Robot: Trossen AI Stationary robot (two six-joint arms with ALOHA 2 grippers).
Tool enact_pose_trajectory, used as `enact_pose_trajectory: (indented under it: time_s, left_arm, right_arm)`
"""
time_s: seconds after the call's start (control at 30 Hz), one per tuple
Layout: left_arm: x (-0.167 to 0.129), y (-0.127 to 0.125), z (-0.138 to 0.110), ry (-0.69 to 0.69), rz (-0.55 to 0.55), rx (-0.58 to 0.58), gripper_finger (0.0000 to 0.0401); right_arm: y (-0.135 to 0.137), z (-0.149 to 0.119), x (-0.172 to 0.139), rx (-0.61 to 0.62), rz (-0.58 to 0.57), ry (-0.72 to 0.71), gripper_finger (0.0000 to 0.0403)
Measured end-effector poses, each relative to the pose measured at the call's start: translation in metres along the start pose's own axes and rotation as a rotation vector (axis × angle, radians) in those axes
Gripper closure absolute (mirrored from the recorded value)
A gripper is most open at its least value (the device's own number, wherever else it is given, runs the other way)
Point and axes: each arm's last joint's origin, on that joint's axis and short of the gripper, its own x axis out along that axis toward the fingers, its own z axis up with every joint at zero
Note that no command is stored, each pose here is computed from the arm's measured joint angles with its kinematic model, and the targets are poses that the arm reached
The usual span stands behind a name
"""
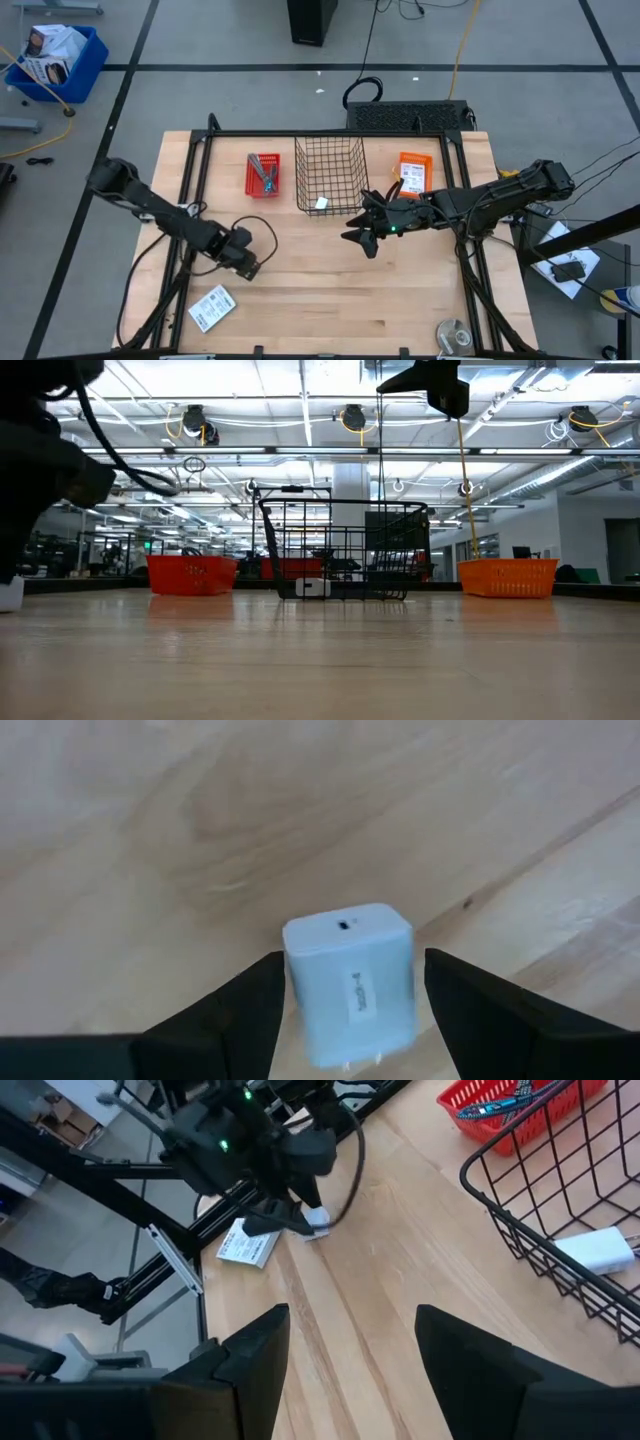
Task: Pick and place items into bin
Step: Put the white charger adaptor into the wire basket
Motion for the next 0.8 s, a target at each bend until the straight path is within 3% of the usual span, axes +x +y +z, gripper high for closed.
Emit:
enact_pose_trajectory:
  time_s: [0.3, 0.43, 0.57, 0.8]
  left_arm:
    - [0.021, -0.007, -0.001, 0.094, 0.044, -0.008, 0.0155]
    - [0.020, -0.008, 0.001, 0.090, 0.043, -0.024, 0.0172]
    - [0.012, -0.012, 0.005, 0.062, -0.010, -0.025, 0.0214]
    - [-0.001, -0.022, 0.023, -0.026, -0.116, -0.086, 0.0217]
  right_arm:
    - [0.000, 0.000, 0.000, 0.001, -0.001, 0.000, 0.0193]
    - [0.000, 0.000, 0.000, -0.002, -0.001, -0.001, 0.0193]
    - [0.000, 0.000, 0.000, -0.007, -0.001, -0.002, 0.0193]
    - [-0.004, 0.004, 0.001, -0.014, -0.014, -0.012, 0.0193]
